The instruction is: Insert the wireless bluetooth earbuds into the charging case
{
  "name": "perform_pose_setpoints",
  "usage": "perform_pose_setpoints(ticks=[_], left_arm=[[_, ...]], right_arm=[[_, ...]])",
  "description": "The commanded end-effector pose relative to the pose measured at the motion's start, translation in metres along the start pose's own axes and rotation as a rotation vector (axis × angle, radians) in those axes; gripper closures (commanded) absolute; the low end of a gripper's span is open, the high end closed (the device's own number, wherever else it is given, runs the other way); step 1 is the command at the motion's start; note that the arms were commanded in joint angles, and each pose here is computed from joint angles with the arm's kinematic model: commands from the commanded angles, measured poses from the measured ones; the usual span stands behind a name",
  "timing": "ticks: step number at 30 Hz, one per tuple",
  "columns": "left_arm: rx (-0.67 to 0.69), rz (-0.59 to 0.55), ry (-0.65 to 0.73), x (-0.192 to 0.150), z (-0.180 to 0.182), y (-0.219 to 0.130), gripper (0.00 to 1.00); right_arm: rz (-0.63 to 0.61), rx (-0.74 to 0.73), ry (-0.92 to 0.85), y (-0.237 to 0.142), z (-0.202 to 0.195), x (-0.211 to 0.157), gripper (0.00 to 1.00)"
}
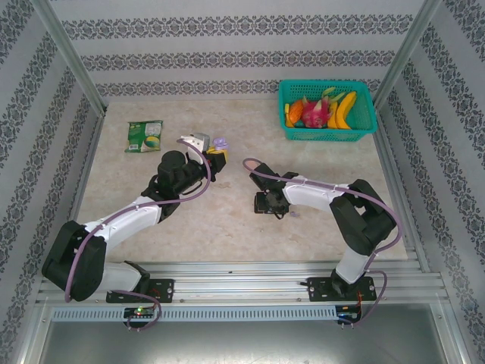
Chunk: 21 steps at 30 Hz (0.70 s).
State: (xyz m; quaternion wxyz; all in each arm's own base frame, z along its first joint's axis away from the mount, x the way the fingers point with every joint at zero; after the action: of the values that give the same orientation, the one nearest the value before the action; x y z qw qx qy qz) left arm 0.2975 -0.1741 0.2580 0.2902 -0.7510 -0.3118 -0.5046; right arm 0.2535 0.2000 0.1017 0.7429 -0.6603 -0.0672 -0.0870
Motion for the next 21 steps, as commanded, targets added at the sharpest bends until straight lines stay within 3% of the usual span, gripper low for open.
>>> perform_pose_setpoints(ticks=[1,21], left_arm=[[-0.053,-0.053,0.018,0.0124,-0.0108,0.0030,1.00],[-0.058,-0.037,0.012,0.0108,-0.0111,0.0057,1.00]], right_arm=[[-0.004,-0.029,-0.022,0.0046,0.0043,0.0004,0.50],[-0.017,-0.059,-0.058,0.0065,0.0110,0.0022,0.63]])
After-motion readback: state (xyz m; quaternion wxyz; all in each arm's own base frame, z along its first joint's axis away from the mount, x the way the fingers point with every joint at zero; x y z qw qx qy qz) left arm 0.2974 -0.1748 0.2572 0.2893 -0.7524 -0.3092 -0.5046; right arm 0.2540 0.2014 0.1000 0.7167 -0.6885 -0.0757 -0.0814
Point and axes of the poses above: each hand's point on the last joint's axis, 136 mm out from that joint toward the fingers, its own y axis out along the fingers, its own z axis along the line the jaws close on, x = y × z, the point moved 9 cm from there along -y, back along the fingers
